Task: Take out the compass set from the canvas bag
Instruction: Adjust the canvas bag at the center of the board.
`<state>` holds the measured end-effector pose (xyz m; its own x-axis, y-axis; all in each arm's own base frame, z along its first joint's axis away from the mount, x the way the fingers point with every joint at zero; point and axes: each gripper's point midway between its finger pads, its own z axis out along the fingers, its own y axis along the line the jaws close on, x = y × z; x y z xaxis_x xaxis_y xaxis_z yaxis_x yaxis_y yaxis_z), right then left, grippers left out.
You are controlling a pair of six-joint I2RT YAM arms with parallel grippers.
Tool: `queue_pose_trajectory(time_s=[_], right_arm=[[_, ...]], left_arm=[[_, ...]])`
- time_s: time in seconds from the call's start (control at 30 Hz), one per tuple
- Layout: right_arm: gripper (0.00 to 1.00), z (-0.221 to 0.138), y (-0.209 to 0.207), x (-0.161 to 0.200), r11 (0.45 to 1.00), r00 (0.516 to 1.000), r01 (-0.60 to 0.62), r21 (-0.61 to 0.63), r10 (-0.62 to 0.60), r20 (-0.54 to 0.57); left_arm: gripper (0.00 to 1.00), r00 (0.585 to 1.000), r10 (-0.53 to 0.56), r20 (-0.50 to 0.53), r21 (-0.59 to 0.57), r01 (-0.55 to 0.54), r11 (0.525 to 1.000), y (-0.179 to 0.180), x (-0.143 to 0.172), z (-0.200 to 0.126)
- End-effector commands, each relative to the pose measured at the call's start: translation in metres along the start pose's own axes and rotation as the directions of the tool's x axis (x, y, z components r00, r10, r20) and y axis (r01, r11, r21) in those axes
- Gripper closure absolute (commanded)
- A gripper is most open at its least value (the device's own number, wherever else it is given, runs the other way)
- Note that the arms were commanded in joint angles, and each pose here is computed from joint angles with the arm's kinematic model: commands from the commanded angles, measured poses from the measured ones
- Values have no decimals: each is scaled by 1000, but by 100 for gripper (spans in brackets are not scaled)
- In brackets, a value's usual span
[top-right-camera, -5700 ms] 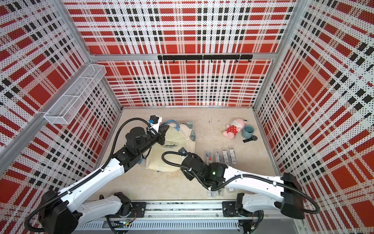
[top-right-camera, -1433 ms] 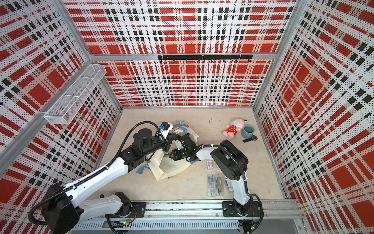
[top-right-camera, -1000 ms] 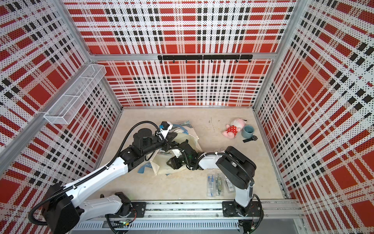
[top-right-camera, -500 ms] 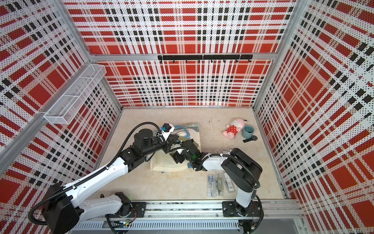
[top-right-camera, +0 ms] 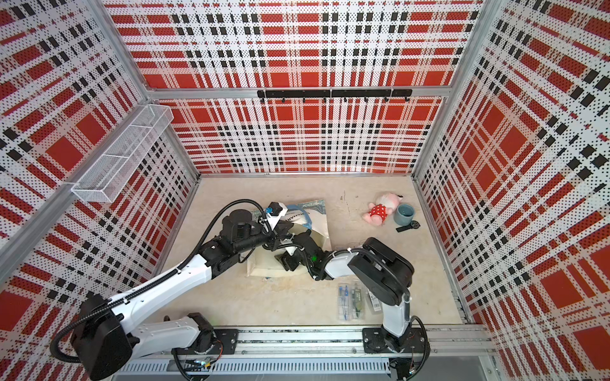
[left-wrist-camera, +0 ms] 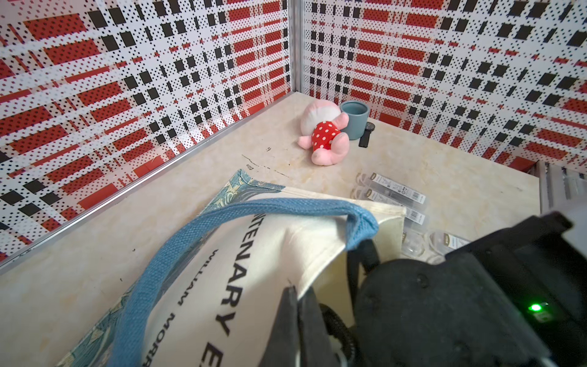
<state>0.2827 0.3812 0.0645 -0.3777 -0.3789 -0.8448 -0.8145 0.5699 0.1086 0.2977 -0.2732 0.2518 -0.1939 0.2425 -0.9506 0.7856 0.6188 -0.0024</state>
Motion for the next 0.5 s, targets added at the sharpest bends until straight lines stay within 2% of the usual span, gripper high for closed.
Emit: queue_pose_trajectory(time_s=[0.0, 0.1, 0.23, 0.33, 0.47], right_arm=[[30, -40, 25, -10, 999, 1000, 14, -45, -14, 0], [32, -72, 42, -6, 996, 997, 67, -52, -68, -30], [35, -112, 60, -25, 989, 988, 138, -48, -141, -69], [37, -149, 63, -62, 975, 973, 221, 17, -219, -66], [39, -196, 50, -126, 933, 947, 312, 180, -320, 19]], left_arm=[[100, 996, -15, 84, -60, 20, 998, 20, -29, -11], [100, 995, -27, 100, -62, 33, 998, 26, -34, -11], [100, 994, -28, 102, -57, 34, 998, 26, -35, -11], [100, 995, -28, 100, -52, 33, 998, 25, -37, -11], [100, 995, -30, 92, -57, 35, 998, 24, -36, -11]])
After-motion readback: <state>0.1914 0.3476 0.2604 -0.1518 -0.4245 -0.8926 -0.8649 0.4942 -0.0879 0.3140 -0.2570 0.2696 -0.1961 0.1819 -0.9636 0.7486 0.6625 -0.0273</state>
